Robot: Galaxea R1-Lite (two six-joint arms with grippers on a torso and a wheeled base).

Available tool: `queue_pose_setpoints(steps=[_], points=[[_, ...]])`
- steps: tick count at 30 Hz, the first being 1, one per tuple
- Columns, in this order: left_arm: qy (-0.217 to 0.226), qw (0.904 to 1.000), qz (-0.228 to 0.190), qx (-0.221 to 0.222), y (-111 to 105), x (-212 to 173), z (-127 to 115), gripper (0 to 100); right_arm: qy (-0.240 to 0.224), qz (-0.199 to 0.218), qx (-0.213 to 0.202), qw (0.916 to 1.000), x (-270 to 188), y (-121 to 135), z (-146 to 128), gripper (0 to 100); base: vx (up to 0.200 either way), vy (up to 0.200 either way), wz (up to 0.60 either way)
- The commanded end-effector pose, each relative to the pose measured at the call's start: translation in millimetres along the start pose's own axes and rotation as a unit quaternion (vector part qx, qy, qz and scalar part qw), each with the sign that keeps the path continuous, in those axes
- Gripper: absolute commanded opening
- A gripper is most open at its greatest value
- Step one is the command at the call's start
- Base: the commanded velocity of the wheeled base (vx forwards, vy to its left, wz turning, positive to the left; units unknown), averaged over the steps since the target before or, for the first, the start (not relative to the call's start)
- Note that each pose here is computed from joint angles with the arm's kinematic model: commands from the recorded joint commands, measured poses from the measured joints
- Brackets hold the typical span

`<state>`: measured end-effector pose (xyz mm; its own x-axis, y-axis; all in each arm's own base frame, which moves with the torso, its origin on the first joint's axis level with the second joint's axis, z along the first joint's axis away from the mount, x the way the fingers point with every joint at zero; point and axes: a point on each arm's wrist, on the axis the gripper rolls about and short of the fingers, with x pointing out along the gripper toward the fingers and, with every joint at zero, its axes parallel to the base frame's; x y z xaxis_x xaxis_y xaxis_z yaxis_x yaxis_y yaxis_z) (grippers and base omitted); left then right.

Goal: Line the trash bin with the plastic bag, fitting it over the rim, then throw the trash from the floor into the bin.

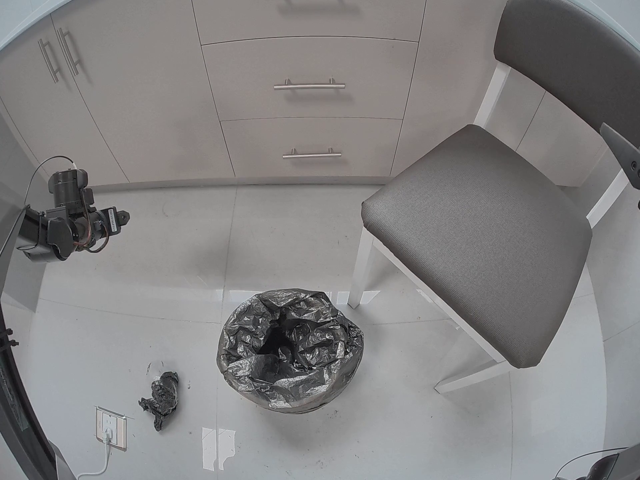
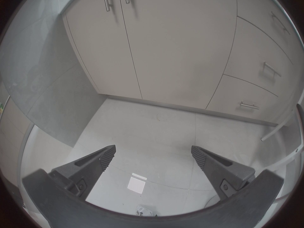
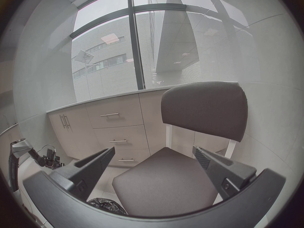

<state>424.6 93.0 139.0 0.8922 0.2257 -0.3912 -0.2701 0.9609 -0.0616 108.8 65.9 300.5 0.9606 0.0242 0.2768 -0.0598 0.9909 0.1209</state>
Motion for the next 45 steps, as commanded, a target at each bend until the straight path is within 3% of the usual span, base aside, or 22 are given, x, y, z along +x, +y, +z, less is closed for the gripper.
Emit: queue_pose_setpoints(steps=[1, 10, 14, 28, 36, 39, 45], points=[[0.023, 0.9997, 0.01, -0.002, 6, 36, -13, 100, 0.026, 0.002, -0.009, 0.9996, 10, 7, -15, 100, 0.0, 0.0, 0.0], [0.019, 0.9988, 0.006, -0.046, 0, 54, -4, 100, 0.042, -0.017, -0.012, 0.9989, 21, 6, -26, 100, 0.0, 0.0, 0.0], [0.019, 0.9989, 0.0, -0.044, -7, 68, -8, 100, 0.045, 0.003, -0.011, 0.9989, 21, 7, -28, 100, 0.0, 0.0, 0.0], [0.051, 0.9968, 0.01, -0.061, -9, 109, -15, 100, 0.064, -0.007, -0.019, 0.9977, 31, 7, -40, 100, 0.0, 0.0, 0.0], [0.124, 0.9903, 0.031, -0.054, -6, 138, -74, 100, 0.064, -0.014, -0.019, 0.9977, 34, 6, -42, 100, 0.0, 0.0, 0.0], [0.169, 0.9834, 0.039, -0.053, -4, 144, -96, 100, 0.069, -0.01, -0.021, 0.9973, 36, 8, -46, 100, 0.0, 0.0, 0.0], [0.199, 0.9779, 0.043, -0.05, -6, 146, -111, 100, 0.082, -0.014, -0.022, 0.9963, 42, 9, -53, 100, 0.0, 0.0, 0.0]])
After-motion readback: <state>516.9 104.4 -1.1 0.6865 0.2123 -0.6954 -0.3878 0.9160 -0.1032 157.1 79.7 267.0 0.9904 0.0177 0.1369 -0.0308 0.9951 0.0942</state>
